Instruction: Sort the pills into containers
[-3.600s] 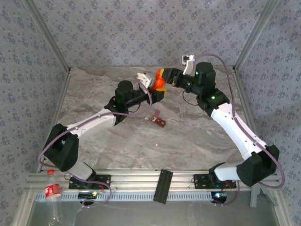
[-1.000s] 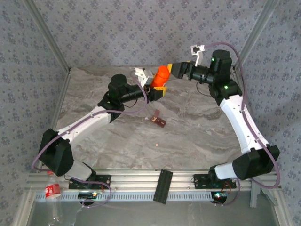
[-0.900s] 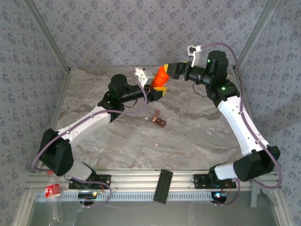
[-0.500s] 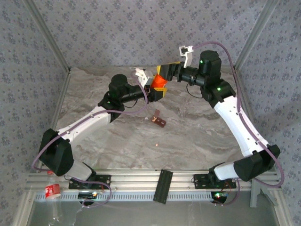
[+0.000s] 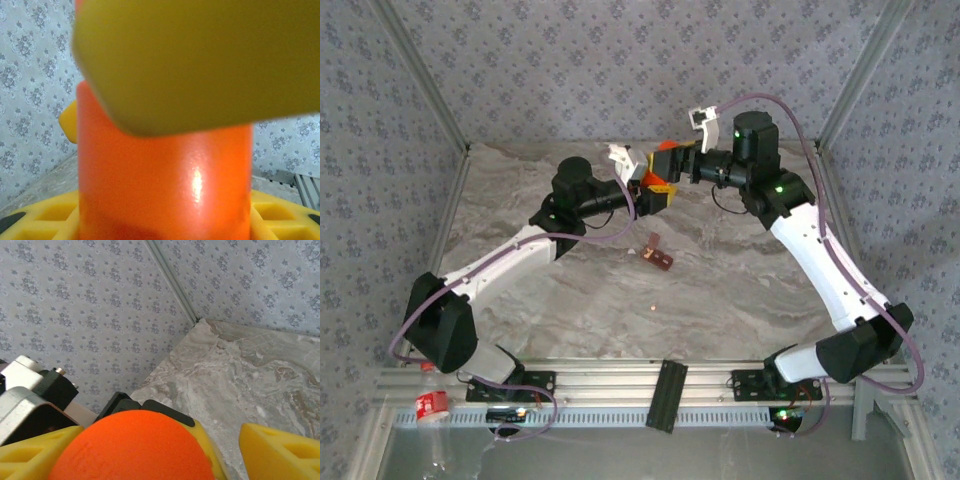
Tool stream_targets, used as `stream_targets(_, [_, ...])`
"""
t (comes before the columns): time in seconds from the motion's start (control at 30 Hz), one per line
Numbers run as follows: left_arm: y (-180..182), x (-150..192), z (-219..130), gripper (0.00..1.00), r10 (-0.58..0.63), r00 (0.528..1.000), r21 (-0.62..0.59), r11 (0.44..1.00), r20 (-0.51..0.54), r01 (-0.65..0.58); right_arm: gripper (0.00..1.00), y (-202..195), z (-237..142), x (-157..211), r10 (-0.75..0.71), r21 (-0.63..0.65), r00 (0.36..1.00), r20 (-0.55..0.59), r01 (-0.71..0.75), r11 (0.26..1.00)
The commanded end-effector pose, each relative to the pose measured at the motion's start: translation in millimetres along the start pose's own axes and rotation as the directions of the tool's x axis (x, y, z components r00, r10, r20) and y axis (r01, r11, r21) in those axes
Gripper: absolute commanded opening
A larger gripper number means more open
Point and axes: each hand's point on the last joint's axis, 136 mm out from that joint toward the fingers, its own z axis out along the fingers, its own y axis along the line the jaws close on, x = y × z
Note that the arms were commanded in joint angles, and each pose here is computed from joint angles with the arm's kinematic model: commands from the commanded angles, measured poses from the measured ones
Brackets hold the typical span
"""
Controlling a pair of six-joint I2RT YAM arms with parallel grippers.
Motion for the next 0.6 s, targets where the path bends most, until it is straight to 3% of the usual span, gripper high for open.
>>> stream_targets(0.0, [-4, -24, 2, 0.00, 0.034, 0.997, 0.017, 0.999, 0.062, -0.036, 0.82, 12, -18, -20, -0.038, 0.009, 0.997, 0.061, 0.037, 0.999])
stream_targets(0.2, [-4, -23, 2, 0.00, 0.032, 0.998, 0.017, 0.999, 0.060, -0.033, 0.73, 16, -28, -31, -0.055, 0.011, 0.993, 0.103, 0.054, 0.998])
stream_targets(0.57, [-5, -21, 5, 0.00, 0.027, 0.998, 0.023, 0.999, 0.057, -0.028, 0.70, 19, -24, -35, -0.042, -0.014, 0.993, 0.112, 0.044, 0.999])
